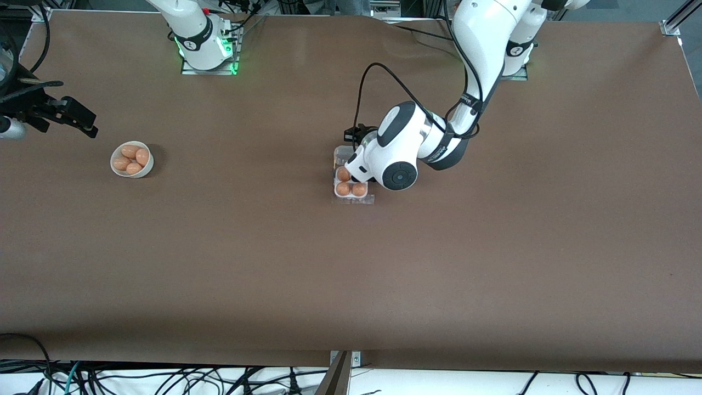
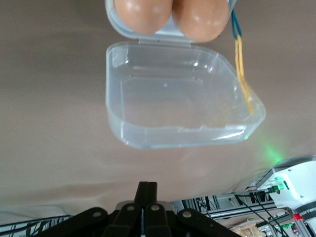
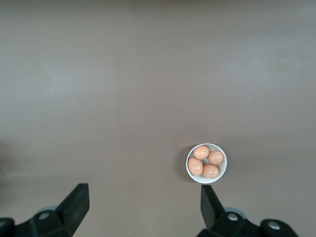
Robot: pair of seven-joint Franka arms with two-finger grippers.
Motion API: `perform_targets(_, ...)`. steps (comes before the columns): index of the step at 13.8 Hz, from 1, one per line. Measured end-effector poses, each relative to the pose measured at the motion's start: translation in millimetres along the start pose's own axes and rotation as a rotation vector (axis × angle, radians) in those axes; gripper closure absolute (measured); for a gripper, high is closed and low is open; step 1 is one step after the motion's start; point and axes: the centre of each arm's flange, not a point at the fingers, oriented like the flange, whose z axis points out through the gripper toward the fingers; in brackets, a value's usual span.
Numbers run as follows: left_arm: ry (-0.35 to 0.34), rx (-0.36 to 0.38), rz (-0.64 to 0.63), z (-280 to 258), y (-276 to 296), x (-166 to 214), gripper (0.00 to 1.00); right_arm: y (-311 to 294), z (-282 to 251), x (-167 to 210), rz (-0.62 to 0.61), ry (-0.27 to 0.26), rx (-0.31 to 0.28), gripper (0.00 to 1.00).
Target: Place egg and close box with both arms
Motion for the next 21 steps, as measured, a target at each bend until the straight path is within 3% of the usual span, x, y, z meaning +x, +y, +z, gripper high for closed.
perform_targets(4,0.029,-0.013,-0.007,1,0,8,0.99,-2,2,1,-0.005,0.000,0.005,0.00)
perform_targets(12,0.169,-0.088,-0.025,-24,-2,28,0.99,7,6,4,0.009,-0.006,0.005,0.00)
perform_targets(19,0.287,-0.146,-0.052,-90,-21,42,0.96,14,11,8,0.011,-0.006,0.004,0.00)
perform_targets(21,0.367,-0.116,-0.072,-129,-48,50,0.92,13,15,10,0.008,-0.008,0.003,0.00)
